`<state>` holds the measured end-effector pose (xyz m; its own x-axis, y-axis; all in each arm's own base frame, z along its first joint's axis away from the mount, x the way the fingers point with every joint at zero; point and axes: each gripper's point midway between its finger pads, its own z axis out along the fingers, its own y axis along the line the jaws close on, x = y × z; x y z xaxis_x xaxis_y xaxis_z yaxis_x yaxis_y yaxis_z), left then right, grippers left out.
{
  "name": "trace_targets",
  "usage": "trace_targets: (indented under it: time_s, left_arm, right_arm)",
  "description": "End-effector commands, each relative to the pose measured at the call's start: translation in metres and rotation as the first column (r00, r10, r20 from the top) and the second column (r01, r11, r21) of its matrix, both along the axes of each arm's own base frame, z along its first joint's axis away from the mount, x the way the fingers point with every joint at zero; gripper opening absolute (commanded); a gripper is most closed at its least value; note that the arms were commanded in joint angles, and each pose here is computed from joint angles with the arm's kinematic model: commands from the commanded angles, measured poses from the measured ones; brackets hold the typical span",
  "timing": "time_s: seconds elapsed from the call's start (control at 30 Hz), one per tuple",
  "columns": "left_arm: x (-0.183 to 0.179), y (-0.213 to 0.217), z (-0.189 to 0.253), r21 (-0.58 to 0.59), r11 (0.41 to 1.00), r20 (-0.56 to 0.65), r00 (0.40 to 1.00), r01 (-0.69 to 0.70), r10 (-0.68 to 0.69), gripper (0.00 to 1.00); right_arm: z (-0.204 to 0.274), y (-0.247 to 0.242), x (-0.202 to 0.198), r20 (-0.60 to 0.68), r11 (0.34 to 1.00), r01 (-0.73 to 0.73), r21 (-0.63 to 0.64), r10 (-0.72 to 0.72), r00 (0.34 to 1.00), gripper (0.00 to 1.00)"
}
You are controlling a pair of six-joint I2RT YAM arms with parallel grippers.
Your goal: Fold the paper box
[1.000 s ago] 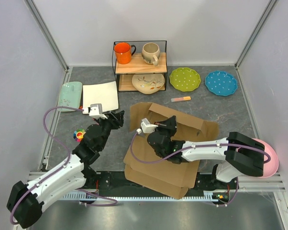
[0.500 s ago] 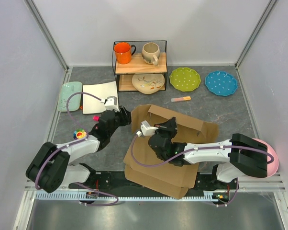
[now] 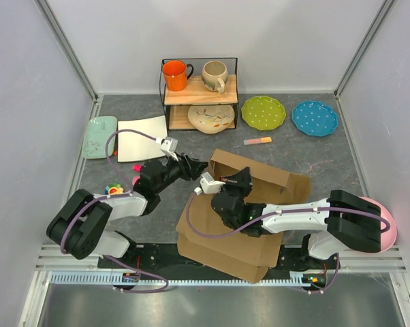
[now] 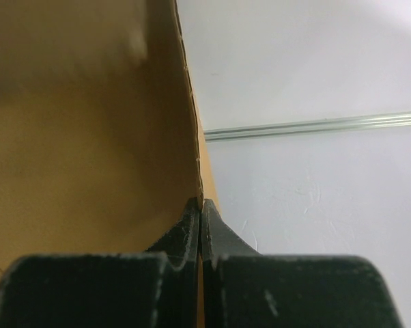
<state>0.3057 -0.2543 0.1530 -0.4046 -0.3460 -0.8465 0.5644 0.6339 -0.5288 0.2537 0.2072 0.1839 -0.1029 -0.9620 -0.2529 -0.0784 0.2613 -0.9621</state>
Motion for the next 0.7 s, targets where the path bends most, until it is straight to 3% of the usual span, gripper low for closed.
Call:
trace_targets:
  time_s: [0.0,0.33,0.67]
  left_arm:
    - [-0.021,-0.016,0.009,-0.096,0.989,0.032,0.993,0.115,-0.112,0.64]
    - [-0.046,-0.019,0.0,-0.078,0.986,0.079,0.987,0.146,-0.14,0.68]
    - [-0.039,-0.025,0.013,-0.11,0.986,0.159,0.982,0.124,-0.105,0.71]
  right_arm:
    - [-0.008,0.005,-0.002,-0.01,0.999,-0.016,0.048,0.017,1.0,0.0]
    - [-0.007,0.005,-0.002,-0.012,0.998,-0.019,0.061,0.02,1.0,0.0]
    - [-0.012,0.009,-0.002,-0.026,0.997,-0.026,0.073,0.028,0.999,0.0]
